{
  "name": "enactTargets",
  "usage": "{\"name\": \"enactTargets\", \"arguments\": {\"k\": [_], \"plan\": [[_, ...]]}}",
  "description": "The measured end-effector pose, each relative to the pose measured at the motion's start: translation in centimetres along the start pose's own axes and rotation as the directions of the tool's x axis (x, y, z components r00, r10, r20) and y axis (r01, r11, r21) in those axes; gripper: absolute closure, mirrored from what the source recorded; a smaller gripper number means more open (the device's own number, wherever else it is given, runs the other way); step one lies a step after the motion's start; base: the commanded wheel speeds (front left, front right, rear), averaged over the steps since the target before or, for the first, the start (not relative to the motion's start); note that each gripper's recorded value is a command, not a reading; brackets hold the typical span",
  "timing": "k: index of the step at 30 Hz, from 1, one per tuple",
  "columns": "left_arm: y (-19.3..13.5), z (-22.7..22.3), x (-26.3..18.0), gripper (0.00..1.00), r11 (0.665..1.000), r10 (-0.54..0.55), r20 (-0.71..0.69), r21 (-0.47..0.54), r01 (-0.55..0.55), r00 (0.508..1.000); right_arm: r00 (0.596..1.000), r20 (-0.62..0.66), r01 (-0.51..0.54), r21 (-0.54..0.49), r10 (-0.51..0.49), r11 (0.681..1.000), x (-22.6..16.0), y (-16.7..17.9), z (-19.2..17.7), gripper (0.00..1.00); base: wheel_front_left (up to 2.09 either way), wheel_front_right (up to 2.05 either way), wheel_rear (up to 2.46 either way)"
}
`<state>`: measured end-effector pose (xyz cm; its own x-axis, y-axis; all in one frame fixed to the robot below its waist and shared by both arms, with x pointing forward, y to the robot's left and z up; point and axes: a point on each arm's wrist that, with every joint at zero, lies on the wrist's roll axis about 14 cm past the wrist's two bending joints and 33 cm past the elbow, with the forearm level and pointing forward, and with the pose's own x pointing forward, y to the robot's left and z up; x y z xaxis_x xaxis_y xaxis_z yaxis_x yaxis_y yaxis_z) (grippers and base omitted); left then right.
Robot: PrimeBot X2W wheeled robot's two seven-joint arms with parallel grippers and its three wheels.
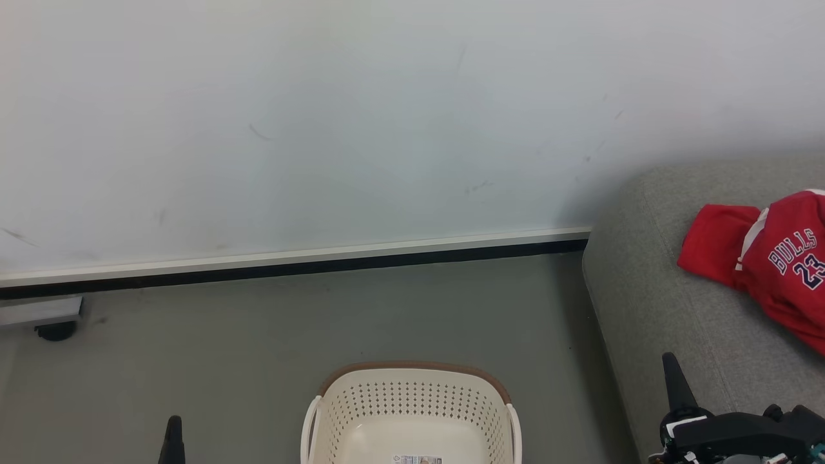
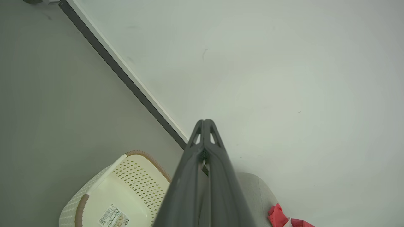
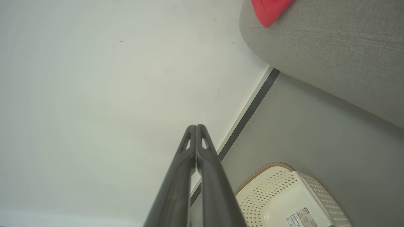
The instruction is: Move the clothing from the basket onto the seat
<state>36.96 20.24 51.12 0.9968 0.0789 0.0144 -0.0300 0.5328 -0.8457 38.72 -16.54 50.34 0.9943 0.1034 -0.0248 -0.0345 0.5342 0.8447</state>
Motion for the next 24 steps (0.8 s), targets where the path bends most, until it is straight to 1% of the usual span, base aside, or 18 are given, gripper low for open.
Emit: {"name": "enactTargets", "arguments": {"k": [9,24], "plan": [[0.0,-0.1,0.4,1.0,0.996,0.001,-0.006,-0.094,-0.002,1.0,1.0,0.01,0.007,0.091,-0.008,0.996,0.4,-0.2,0.7,1.0,0.0,0.0,0.0],[0.2,-0.3,0.9,1.0,0.972,0.008,-0.02,-0.235,-0.012,1.0,1.0,0.019,0.018,0.235,-0.023,0.972,0.8,-0.8,1.5,1.0,0.0,0.0,0.0]]}}
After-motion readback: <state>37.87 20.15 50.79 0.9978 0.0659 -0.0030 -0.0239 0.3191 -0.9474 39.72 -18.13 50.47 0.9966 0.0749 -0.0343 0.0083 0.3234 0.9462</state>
